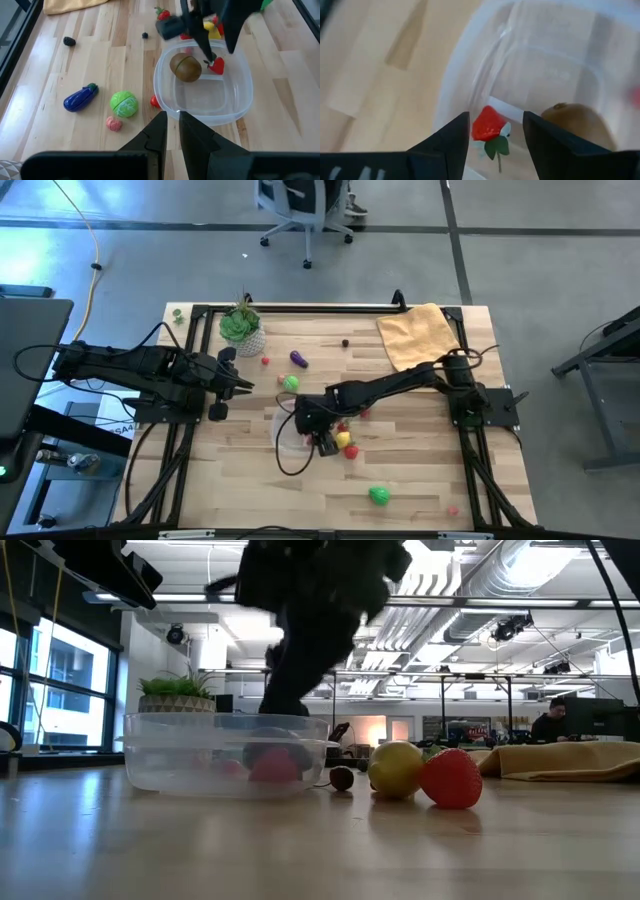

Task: Pick and placing Produce into tupperware
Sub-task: Put the blackberry into the transparent bin

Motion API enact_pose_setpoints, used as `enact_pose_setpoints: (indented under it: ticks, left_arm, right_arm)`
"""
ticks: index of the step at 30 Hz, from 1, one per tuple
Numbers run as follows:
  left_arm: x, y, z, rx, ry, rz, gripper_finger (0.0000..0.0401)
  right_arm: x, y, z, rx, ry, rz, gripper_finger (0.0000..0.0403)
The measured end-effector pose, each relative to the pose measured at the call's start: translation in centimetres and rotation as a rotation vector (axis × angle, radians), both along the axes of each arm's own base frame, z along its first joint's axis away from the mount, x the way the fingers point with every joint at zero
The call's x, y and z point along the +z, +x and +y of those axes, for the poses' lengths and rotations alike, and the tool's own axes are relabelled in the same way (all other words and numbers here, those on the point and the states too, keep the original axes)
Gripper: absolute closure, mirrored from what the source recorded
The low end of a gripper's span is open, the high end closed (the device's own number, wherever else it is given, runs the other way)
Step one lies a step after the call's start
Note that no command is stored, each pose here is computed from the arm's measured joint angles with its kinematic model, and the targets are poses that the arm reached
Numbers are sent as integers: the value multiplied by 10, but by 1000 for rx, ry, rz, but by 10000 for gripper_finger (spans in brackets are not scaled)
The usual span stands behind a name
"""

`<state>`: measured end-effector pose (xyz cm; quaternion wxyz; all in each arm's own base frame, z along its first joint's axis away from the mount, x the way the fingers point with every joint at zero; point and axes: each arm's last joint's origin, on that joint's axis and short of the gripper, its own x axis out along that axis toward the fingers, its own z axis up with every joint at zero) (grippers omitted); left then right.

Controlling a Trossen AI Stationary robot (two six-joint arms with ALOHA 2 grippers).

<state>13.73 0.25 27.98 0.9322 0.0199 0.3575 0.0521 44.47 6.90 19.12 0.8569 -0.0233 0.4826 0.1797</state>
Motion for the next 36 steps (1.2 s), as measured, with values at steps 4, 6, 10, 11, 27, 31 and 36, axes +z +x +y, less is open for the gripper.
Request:
enact_pose_setpoints:
  ticks: [4, 6, 10, 11, 27, 31, 36]
  left_arm:
    - [0, 0, 0, 0, 0, 0, 361]
    - [0, 0, 0, 0, 0, 0, 361]
    - [0, 0, 0, 0, 0, 0, 361]
    - [0, 0, 0, 0, 0, 0, 361]
    - [0, 0, 0, 0, 0, 0, 361]
    - [0, 0, 0, 0, 0, 0, 361]
    - [0, 0, 0, 0, 0, 0, 361]
  right_arm:
    - [40, -10, -15, -91, 5, -60, 226]
    - [62, -19, -27, -173, -18, -95, 226]
    - [104, -39, -59, -395, -48, -159, 226]
    - [113, -45, -68, -463, -50, -165, 226]
    - [131, -110, -210, -1207, 106, -5, 226]
    - [102, -104, -233, -1217, 165, 112, 226]
    - [56, -94, -259, -1254, 198, 248, 226]
